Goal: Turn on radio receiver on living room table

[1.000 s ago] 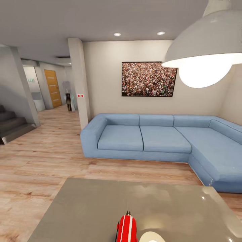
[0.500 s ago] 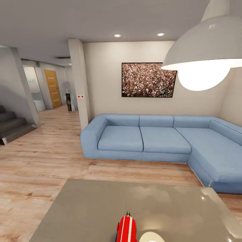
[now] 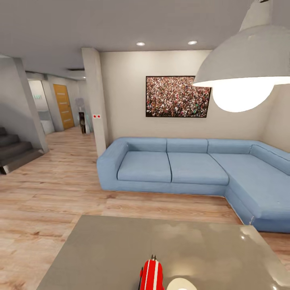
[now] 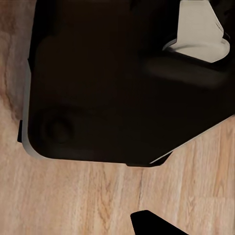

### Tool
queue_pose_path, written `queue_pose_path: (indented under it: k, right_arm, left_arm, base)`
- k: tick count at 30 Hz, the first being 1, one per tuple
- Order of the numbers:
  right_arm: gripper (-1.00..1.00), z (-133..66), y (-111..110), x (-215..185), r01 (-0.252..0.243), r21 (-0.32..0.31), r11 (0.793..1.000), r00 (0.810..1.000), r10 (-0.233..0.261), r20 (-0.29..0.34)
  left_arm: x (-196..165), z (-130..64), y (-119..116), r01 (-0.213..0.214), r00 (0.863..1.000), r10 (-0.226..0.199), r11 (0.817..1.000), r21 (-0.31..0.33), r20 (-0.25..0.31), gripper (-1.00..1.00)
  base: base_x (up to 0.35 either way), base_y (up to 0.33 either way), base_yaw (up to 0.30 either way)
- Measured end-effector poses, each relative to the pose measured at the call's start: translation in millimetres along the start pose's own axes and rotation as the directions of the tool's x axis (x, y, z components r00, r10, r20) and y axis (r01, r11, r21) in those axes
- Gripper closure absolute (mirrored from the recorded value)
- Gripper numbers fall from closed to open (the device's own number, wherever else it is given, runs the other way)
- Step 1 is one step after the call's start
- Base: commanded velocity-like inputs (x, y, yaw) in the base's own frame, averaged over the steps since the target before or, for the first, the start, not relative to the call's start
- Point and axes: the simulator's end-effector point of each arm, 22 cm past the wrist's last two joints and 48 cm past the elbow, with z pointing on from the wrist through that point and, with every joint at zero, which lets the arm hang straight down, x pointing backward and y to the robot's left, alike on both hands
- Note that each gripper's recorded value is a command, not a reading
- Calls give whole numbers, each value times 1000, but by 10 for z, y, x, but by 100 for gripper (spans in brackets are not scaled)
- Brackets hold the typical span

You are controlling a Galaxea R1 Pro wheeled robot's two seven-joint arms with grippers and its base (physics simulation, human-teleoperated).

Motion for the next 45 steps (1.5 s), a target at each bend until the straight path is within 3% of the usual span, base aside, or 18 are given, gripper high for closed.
queue_pose_path:
  k: [22,45]
  right_arm:
    - [-100,-219,-21,94,2,3,1000,1000,-2,-9]
    - [-100,-226,0,246,-1,-2,1000,999,1,-49]
  left_arm:
    - [99,-217,11,0,1000,0,1000,-1,-11,-100]
    - [237,-222,29,0,999,-1,1000,-6,-47,-100]
  base:
    - [0,0,0]
    - [0,0,0]
